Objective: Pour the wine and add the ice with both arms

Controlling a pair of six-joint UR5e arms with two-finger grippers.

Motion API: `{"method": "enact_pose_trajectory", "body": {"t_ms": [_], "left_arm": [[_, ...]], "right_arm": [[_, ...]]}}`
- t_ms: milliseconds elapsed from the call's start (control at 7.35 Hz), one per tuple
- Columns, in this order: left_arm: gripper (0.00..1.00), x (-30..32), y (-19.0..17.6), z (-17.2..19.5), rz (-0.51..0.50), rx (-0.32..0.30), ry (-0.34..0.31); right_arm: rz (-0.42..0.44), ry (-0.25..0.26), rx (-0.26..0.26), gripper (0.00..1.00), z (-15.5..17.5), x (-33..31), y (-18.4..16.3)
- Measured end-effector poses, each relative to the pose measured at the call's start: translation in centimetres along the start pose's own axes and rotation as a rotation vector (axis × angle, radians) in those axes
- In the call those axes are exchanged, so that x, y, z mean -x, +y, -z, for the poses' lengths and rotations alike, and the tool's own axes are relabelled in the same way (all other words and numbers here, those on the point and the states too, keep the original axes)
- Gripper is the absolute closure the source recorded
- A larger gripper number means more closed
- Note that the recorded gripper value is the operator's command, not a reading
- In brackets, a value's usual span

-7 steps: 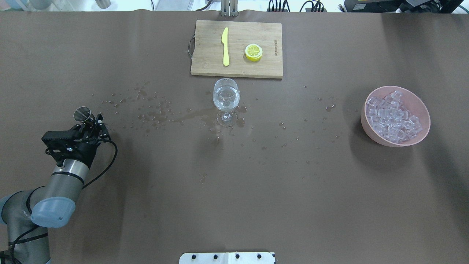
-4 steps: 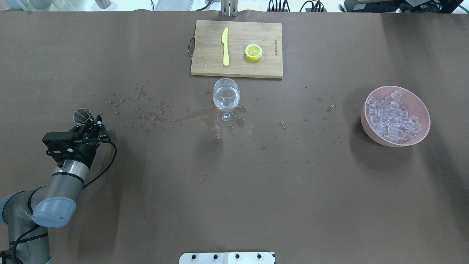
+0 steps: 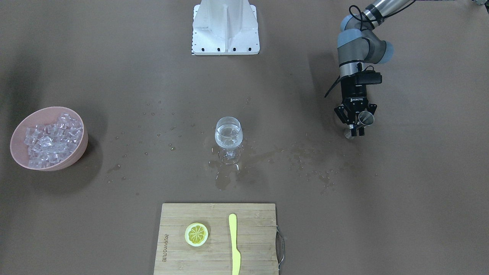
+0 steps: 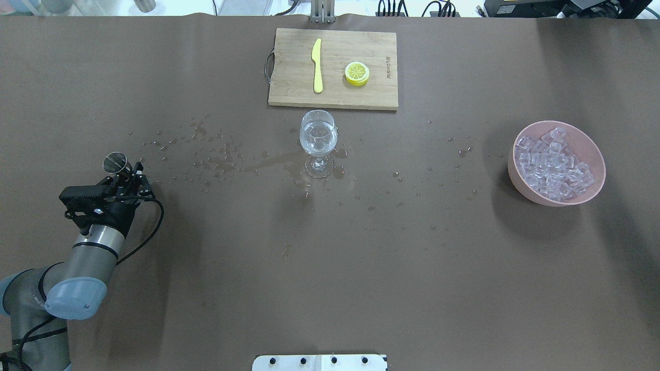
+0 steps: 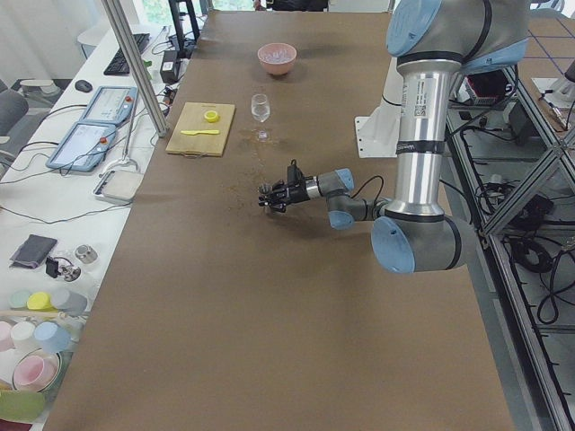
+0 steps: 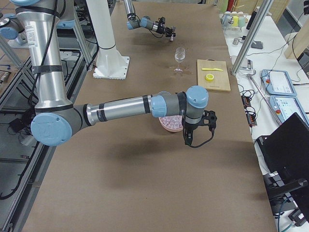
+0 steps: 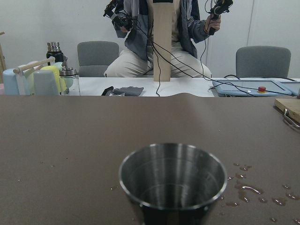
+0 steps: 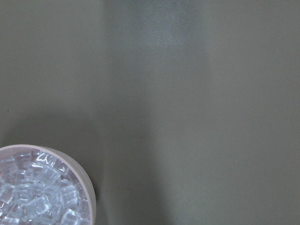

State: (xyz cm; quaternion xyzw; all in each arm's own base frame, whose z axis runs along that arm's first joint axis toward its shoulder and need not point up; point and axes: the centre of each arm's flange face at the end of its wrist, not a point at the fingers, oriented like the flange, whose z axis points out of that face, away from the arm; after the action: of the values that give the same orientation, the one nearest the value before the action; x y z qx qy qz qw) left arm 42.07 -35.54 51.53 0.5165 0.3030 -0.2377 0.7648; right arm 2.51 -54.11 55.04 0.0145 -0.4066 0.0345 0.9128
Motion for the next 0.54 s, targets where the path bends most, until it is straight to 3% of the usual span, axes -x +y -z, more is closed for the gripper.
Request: {"method": "enact_pose_trajectory", "body": {"t_ms": [544], "left_arm": [[0.02, 0.32, 0.03, 0.03, -0.004, -0.001, -0.003]], "right_arm": [[0.001, 0.001, 0.000, 0.00, -0.01, 0.02, -0.02]]}}
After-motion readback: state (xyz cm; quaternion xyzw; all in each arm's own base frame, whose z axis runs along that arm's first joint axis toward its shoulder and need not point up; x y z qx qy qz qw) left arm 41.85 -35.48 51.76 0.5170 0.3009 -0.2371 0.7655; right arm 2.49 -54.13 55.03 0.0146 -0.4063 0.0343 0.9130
